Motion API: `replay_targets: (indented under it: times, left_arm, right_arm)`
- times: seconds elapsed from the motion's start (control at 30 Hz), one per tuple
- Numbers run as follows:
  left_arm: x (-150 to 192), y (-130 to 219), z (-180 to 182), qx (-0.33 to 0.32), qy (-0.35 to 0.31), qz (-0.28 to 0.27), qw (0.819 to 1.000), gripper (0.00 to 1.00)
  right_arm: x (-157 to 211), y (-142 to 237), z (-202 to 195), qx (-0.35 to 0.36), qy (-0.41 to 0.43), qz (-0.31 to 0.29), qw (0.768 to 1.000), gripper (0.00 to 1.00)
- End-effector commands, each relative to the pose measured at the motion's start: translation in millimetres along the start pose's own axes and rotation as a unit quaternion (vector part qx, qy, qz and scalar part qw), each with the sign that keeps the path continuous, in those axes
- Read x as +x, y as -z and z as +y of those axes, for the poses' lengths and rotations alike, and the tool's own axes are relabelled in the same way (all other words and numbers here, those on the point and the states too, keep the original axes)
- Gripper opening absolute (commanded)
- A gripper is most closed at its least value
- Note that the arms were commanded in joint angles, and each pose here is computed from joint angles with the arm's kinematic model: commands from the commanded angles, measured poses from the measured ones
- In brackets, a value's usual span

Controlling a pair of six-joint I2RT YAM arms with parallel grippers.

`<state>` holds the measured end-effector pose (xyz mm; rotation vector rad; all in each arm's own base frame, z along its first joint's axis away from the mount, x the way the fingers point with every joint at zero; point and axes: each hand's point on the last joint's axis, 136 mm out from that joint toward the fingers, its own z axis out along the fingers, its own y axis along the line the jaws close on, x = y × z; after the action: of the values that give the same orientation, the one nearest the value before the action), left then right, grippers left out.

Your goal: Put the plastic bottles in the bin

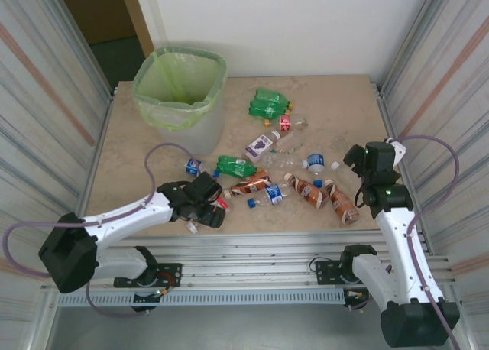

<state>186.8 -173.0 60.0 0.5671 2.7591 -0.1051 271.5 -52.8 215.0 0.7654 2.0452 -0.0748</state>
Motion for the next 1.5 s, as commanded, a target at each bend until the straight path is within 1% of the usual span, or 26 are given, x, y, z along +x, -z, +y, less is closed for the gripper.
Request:
replay_targets:
  times: [0.0, 0.1, 0.23, 0.37, 0.5, 0.7, 0.93, 1.17, 1.33, 1.47]
  left_arm:
    - [1.3, -10.3, 0.6, -0.012, -0.017, 0.003, 1.000, 0.93]
    - [-0.7, -16.0, -2.1, -0.010, -0.025, 0.005, 1.000, 0.94]
    - [-1.0, -24.0, -2.4, -0.017, -0.030, 0.015, 0.999, 0.95]
    - [-0.2, -31.4, -3.3, -0.022, -0.035, 0.028, 0.999, 0.94]
    - [-1.4, -34.8, -5.4, -0.022, -0.039, 0.034, 0.998, 0.92]
    - [-1.1, -37.1, -8.1, -0.018, -0.040, 0.039, 0.998, 0.79]
    - [-1.4, -34.2, -12.0, -0.012, -0.043, 0.039, 0.998, 0.69]
    - [-5.2, -23.5, -21.2, 0.010, -0.042, 0.029, 0.999, 0.53]
    - [-13.1, -9.4, -26.8, 0.026, -0.037, 0.012, 0.999, 0.50]
    - [-24.1, 7.7, -32.1, 0.042, -0.036, -0.015, 0.998, 0.47]
  right_arm:
    - [-5.9, 6.3, -4.0, 0.010, -0.010, -0.012, 1.000, 0.98]
    - [-7.1, 8.3, -7.0, 0.017, -0.009, -0.013, 1.000, 0.98]
    - [-7.6, 9.3, -16.4, 0.045, -0.013, -0.013, 0.999, 0.98]
    - [-5.3, 6.9, -14.8, 0.045, -0.009, -0.005, 0.999, 0.98]
    - [-2.9, 2.5, -12.0, 0.045, -0.005, 0.006, 0.999, 0.98]
    - [-0.9, -2.3, -10.0, 0.047, -0.004, 0.014, 0.999, 0.98]
    - [-0.1, -4.2, -9.6, 0.049, -0.007, 0.017, 0.999, 0.98]
    - [4.6, -9.5, -9.1, 0.052, -0.015, 0.024, 0.998, 0.98]
    - [7.8, -15.9, -4.5, 0.049, -0.011, 0.037, 0.998, 0.98]
    - [9.7, -20.1, -2.1, 0.049, -0.008, 0.044, 0.998, 0.98]
